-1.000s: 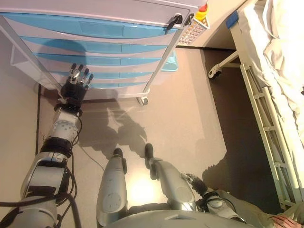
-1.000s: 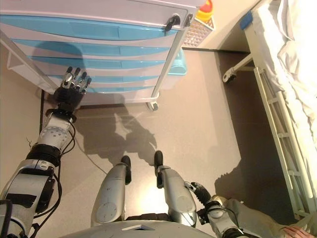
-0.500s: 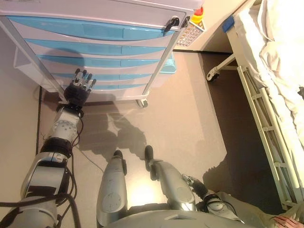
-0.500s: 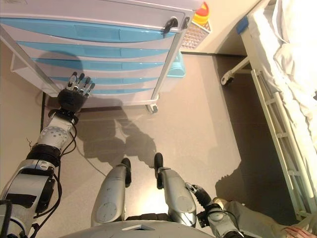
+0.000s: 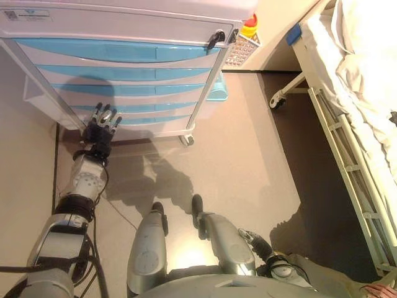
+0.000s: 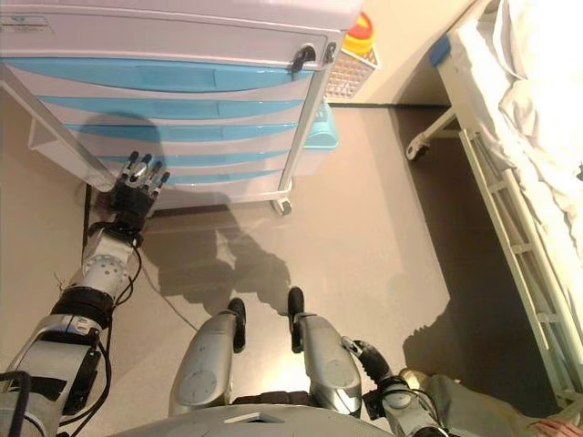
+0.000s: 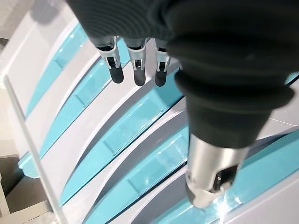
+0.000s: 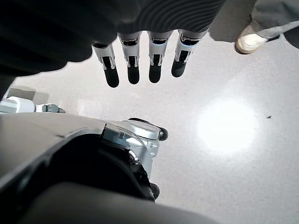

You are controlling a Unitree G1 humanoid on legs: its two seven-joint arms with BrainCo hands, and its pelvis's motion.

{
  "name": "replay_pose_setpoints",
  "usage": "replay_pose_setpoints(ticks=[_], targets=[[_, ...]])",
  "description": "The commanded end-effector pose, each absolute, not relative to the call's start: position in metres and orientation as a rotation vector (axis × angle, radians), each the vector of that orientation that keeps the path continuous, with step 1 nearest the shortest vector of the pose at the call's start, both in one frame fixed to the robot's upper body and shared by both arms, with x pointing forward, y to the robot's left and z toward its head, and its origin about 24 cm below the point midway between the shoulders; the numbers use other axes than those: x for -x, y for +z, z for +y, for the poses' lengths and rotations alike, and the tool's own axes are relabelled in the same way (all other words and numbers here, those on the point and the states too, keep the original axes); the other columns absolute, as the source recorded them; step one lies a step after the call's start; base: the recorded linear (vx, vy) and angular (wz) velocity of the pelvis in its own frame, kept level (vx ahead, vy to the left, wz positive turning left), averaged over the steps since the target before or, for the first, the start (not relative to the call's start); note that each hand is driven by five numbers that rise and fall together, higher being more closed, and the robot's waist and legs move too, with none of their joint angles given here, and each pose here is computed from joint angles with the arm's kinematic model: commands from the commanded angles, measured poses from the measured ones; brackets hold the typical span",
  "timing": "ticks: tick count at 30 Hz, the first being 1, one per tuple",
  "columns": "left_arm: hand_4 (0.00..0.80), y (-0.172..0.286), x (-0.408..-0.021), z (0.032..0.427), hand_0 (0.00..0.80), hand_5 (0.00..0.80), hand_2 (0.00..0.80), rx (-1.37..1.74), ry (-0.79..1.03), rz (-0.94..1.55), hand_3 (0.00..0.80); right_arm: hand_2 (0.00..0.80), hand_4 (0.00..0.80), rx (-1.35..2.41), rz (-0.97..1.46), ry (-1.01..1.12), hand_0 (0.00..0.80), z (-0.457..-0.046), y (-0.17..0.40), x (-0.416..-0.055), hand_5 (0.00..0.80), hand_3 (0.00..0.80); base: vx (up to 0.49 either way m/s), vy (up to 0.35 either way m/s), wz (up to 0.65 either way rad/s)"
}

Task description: Open the drawer and pick up the medicine

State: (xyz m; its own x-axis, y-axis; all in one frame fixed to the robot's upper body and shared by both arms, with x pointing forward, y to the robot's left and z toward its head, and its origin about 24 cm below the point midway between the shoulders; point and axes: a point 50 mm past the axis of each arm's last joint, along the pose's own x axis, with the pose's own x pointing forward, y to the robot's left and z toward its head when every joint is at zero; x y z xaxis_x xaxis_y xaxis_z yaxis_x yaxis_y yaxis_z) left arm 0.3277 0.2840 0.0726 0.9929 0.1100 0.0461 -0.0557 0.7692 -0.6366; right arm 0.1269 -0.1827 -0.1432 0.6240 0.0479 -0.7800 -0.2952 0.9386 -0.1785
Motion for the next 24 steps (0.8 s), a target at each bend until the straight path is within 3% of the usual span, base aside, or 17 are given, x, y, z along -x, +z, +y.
replay_pose_setpoints(ticks=[1,16,24], targets=[[0.000,0.073,-0.327,0.262,0.000,0.000,0.000,0.741,0.021,-0.141,0.000,0.000,0.000,0.344,0.937,0.279,0.000,-0.177,-0.150,-0.085,0.000,0.000,0.048,0.088,-0.02],[0.000,0.040,-0.315,0.240,0.000,0.000,0.000,0.908,0.075,-0.108,0.000,0.000,0.000,0.512,0.796,0.290,0.000,-0.191,-0.131,-0.119,0.000,0.000,-0.003,0.041,-0.01],[0.000,0.063,-0.325,0.232,0.000,0.000,0.000,0.897,-0.008,-0.154,0.000,0.000,0.000,0.552,0.723,0.297,0.000,-0.192,-0.128,-0.131,0.000,0.000,-0.020,-0.008,0.06]])
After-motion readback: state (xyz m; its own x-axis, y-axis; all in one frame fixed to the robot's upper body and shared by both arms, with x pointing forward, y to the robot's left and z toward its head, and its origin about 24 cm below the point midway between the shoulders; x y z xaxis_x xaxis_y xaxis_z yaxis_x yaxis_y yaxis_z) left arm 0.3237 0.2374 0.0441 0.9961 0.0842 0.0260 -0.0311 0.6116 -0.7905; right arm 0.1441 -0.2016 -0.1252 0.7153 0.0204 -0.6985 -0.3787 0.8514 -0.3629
